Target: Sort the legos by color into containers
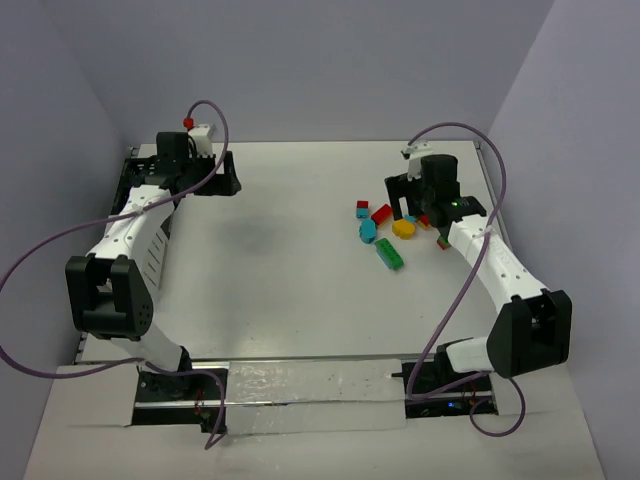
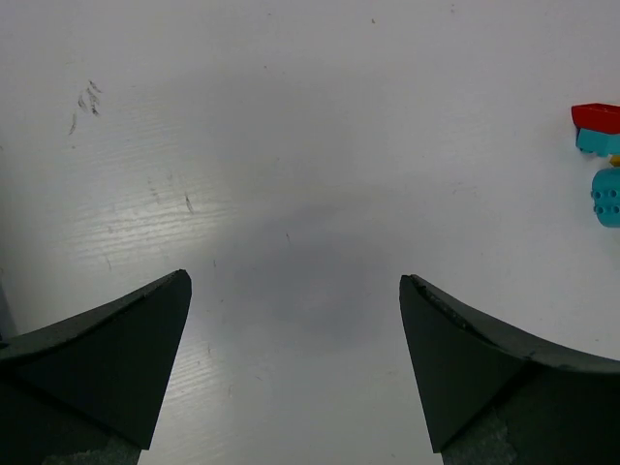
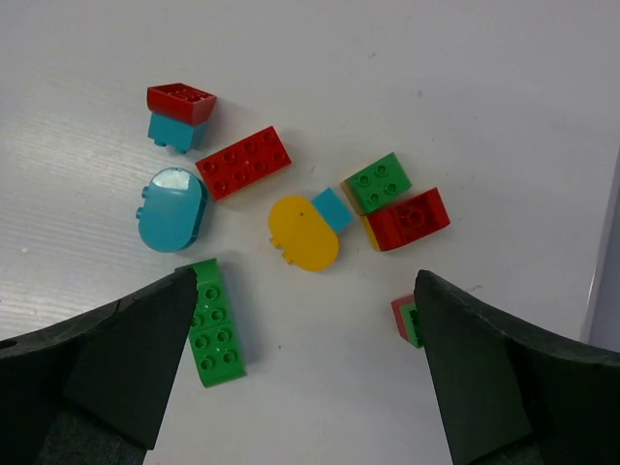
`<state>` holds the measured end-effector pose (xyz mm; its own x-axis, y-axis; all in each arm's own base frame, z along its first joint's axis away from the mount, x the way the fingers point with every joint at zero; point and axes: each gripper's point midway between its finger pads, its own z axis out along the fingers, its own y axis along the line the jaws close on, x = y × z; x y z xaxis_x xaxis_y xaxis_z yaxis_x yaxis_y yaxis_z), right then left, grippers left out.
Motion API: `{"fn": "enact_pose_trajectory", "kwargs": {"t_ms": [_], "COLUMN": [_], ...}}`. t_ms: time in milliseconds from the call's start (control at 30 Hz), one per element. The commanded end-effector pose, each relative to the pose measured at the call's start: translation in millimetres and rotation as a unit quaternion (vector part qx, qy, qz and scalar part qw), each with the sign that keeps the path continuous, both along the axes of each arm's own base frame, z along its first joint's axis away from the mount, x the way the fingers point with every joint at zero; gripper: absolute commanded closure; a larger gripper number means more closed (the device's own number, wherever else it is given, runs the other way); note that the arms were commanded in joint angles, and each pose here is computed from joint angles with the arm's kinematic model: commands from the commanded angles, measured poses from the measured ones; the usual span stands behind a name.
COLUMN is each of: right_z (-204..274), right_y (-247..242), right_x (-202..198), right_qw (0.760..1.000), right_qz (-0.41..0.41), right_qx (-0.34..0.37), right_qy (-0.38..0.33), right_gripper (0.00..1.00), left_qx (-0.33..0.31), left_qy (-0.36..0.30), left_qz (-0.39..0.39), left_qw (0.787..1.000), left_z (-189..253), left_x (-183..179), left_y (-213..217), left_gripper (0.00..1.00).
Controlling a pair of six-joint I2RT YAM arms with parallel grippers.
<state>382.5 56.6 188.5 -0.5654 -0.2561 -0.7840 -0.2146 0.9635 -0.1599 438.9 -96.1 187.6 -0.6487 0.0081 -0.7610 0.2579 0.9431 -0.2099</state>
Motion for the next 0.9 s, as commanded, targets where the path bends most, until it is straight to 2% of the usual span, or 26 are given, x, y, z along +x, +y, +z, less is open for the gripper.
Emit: {"fn": "enact_pose_trajectory", "kwargs": {"t_ms": [0,133,400,567,867], "right_z": [11,-3,-18,-30,-64], "right_y": [-9,-18,-62,-90,-96], "right_x": [-7,-23,-42,-45,-35], "right_qw": [1.0,0.998,0.992,0.987,0.974], "right_qz": [0.0,0.026,0.003,-0.02,-0.012], "right_qx": [-0.018,-0.032,-0.042,-0.043,-0.049], "right_qy": [-0.012,0.044,0.117,0.153,0.219], "right_gripper": [0.0,0.0,0.0,0.0,0.05], "left_qx": [0.002,0.015,0.071,0.09,0.095], "left_qy": [-0.048,-0.058,-0.113,-0.116,-0.109], "left_qz": [-0.024,-0.048,-0.119,-0.133,-0.133], "left_qw": [0.999,0.997,0.984,0.98,0.98], "left_z": [29,30,40,37,32], "left_x": [-3,-9,-20,-23,-24], "left_y": [-9,-13,-47,-61,-64], "left_gripper": [0.01,0.01,0.01,0.01,0.01]}}
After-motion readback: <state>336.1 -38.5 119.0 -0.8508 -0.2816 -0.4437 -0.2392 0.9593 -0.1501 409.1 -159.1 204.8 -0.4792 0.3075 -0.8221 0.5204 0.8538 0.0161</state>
